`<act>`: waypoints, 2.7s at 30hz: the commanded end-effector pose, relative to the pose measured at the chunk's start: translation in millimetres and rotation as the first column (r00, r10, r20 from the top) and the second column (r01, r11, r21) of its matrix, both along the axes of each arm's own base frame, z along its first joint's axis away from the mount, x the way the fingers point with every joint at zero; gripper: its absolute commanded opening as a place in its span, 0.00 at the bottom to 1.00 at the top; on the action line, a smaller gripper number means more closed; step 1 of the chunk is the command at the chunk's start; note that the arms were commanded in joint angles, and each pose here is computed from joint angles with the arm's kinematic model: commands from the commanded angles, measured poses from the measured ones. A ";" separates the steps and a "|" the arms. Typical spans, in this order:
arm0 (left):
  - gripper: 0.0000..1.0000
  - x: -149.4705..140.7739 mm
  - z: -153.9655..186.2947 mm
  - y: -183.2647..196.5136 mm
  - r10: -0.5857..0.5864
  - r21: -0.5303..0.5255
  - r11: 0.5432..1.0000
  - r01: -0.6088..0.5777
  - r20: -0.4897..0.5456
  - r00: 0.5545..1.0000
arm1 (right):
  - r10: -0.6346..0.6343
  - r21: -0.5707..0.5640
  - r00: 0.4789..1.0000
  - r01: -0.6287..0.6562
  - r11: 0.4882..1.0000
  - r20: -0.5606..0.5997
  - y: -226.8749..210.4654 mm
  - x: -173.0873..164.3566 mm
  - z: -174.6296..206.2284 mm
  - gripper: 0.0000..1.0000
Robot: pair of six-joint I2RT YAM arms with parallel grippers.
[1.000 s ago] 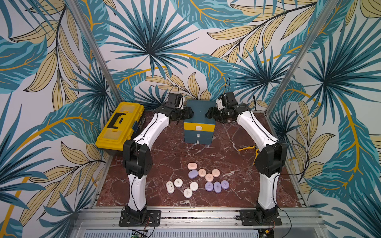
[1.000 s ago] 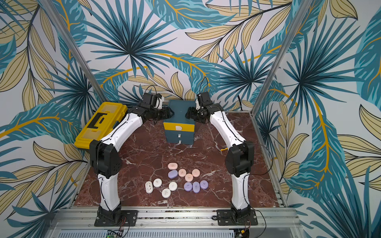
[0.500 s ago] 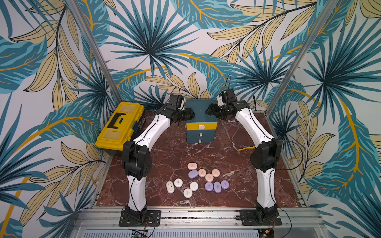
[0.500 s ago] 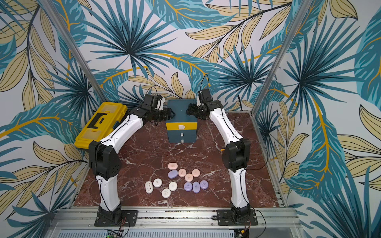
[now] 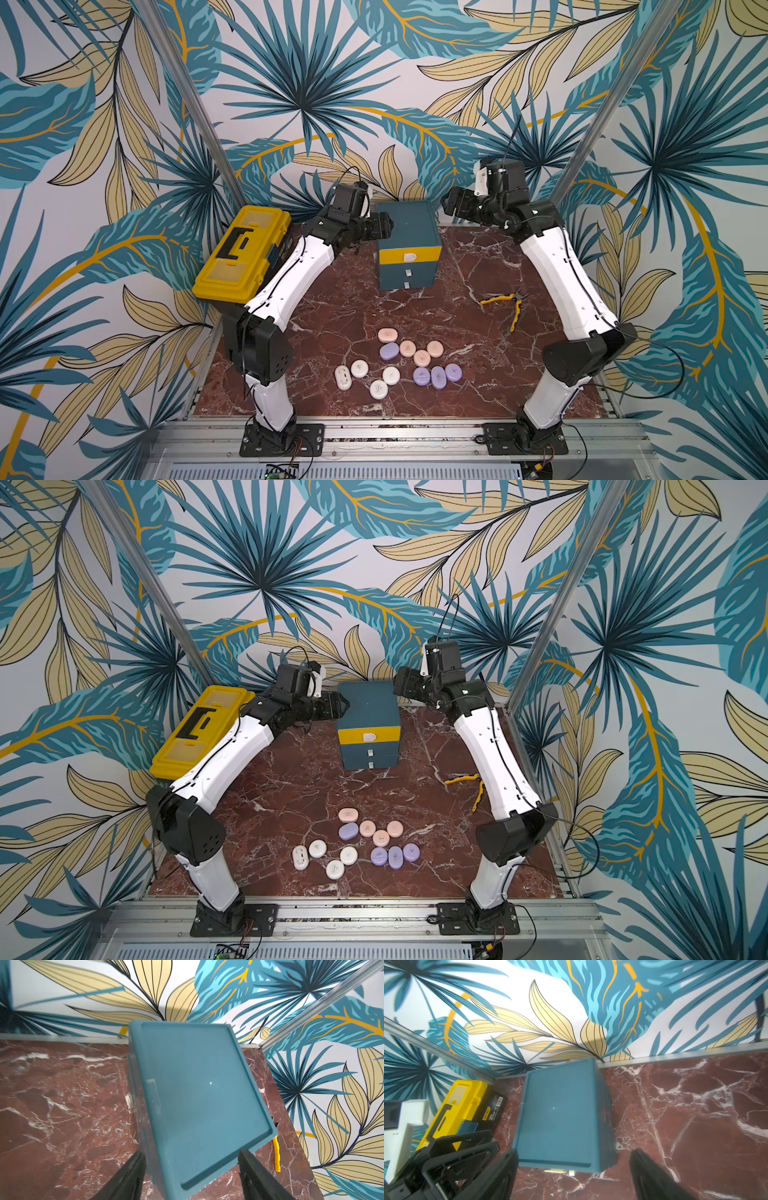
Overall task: Put the bluetooth earphones in the drawer according to color
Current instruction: Adjust the storage box at the center of the board, then open the drawer in the storage box.
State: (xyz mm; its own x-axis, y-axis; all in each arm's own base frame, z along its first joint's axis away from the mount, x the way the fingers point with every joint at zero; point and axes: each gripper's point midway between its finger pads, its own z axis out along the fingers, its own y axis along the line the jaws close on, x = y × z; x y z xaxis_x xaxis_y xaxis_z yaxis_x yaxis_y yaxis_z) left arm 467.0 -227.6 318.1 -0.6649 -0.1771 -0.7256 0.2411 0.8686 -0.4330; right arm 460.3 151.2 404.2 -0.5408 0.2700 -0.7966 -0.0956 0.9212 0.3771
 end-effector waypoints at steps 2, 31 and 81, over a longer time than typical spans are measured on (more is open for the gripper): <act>0.75 -31.6 14.5 50.6 0.108 0.111 0.987 -0.116 0.069 0.992 | 0.001 -0.051 0.999 -0.004 0.999 -0.050 -9.5 -45.7 -29.0 0.89; 0.76 -1.6 -4.9 36.8 0.068 -0.030 0.997 -0.067 0.010 0.998 | 0.043 -0.127 0.949 -0.087 0.988 -0.311 93.7 -42.1 -154.3 0.85; 0.75 29.3 -74.6 -35.3 -0.084 -0.048 0.996 0.077 -0.159 0.984 | 0.008 -0.247 0.912 -0.119 0.962 -0.410 114.0 -0.8 -192.8 0.43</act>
